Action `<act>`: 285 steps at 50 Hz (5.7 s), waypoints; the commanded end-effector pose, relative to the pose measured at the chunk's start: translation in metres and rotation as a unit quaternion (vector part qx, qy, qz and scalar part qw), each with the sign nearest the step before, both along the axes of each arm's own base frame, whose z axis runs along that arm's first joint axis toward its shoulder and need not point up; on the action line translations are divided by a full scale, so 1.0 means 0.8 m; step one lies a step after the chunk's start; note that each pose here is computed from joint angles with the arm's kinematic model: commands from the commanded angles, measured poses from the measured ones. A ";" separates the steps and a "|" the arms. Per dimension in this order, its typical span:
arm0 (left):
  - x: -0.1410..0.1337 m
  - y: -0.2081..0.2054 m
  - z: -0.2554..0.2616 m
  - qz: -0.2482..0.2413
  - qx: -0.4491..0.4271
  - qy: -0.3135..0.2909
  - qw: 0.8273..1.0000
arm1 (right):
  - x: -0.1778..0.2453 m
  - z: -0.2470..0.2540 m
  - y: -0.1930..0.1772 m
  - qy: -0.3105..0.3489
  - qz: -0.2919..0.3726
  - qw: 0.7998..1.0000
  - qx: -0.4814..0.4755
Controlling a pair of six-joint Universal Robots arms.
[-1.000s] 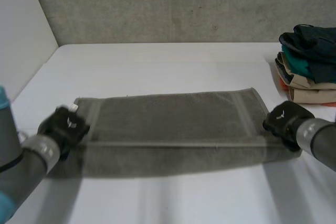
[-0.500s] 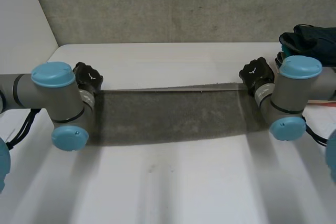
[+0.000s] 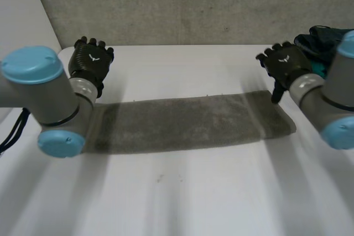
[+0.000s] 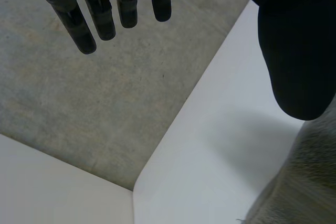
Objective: Fold the laundry.
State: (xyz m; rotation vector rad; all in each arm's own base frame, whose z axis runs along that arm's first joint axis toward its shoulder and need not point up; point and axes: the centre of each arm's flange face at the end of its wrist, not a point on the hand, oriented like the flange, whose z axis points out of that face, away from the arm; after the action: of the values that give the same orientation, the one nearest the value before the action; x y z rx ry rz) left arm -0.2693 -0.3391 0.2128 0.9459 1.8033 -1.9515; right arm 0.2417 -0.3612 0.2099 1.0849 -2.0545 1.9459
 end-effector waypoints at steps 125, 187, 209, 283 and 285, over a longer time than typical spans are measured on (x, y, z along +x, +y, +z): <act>-0.043 0.017 -0.088 0.051 0.051 0.076 0.995 | 0.065 -0.109 0.171 0.000 0.134 0.989 0.062; -0.004 0.113 0.039 -0.007 0.004 0.158 0.987 | 0.154 0.014 0.231 -0.109 0.292 0.949 -0.049; -0.056 0.182 -0.077 -0.033 0.202 0.139 0.969 | 0.130 -0.078 0.140 -0.132 0.135 0.938 0.290; -0.089 0.151 0.097 -0.320 0.212 0.190 0.904 | 0.186 -0.136 0.201 -0.056 0.268 0.962 -0.010; -0.088 0.151 0.098 -0.319 0.210 0.190 0.904 | 0.190 -0.132 0.197 -0.060 0.268 0.961 -0.017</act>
State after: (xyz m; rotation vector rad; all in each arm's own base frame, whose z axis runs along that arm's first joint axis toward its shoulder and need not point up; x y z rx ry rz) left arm -0.3407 -0.2174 0.2904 1.5468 2.4375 -2.2766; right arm 0.3852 -0.1977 0.1039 1.6791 -1.9319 2.2842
